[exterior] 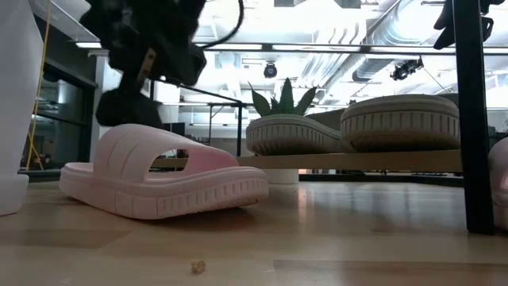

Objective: Pick and place slides into the shelf
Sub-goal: Put the left pink slide on the shelf

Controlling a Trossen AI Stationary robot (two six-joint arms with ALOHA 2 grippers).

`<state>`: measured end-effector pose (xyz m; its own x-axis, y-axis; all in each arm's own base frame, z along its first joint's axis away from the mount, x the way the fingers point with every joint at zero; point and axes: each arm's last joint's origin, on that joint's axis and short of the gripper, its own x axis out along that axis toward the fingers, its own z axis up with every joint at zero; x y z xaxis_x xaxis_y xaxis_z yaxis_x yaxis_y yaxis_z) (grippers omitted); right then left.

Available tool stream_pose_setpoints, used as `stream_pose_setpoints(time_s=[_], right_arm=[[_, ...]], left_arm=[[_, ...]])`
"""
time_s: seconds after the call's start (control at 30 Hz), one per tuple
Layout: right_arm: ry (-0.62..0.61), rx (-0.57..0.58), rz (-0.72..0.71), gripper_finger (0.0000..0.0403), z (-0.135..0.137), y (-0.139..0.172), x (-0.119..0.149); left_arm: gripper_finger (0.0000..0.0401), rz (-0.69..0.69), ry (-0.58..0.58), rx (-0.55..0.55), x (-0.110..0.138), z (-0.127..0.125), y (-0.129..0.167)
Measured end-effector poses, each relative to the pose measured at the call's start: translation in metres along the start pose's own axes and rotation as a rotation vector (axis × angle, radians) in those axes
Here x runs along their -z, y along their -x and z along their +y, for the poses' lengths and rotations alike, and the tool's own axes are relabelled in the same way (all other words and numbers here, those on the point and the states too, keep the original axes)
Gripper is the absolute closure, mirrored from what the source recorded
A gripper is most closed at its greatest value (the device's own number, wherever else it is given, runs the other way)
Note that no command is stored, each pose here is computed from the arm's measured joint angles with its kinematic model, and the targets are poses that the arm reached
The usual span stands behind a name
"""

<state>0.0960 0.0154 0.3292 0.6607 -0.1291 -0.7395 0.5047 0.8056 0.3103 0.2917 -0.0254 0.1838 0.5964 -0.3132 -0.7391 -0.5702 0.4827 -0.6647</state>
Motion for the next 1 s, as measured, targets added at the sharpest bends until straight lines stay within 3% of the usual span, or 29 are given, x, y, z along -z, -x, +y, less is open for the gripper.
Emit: stream_pose_setpoints(time_s=[0.33, 0.6, 1.0], right_arm=[[0.002, 0.006, 0.006, 0.0203, -0.001, 0.000, 0.001], [0.012, 0.016, 0.016, 0.0203, -0.002, 0.000, 0.001], [0.018, 0.029, 0.027, 0.0203, -0.003, 0.000, 0.003]], left_arm=[[0.0075, 0.034, 0.023, -0.025, -0.002, 0.008, -0.019], [0.0079, 0.068, 0.020, 0.039, -0.004, 0.006, -0.031], [0.0166, 0.067, 0.020, 0.027, -0.005, 0.009, -0.037]])
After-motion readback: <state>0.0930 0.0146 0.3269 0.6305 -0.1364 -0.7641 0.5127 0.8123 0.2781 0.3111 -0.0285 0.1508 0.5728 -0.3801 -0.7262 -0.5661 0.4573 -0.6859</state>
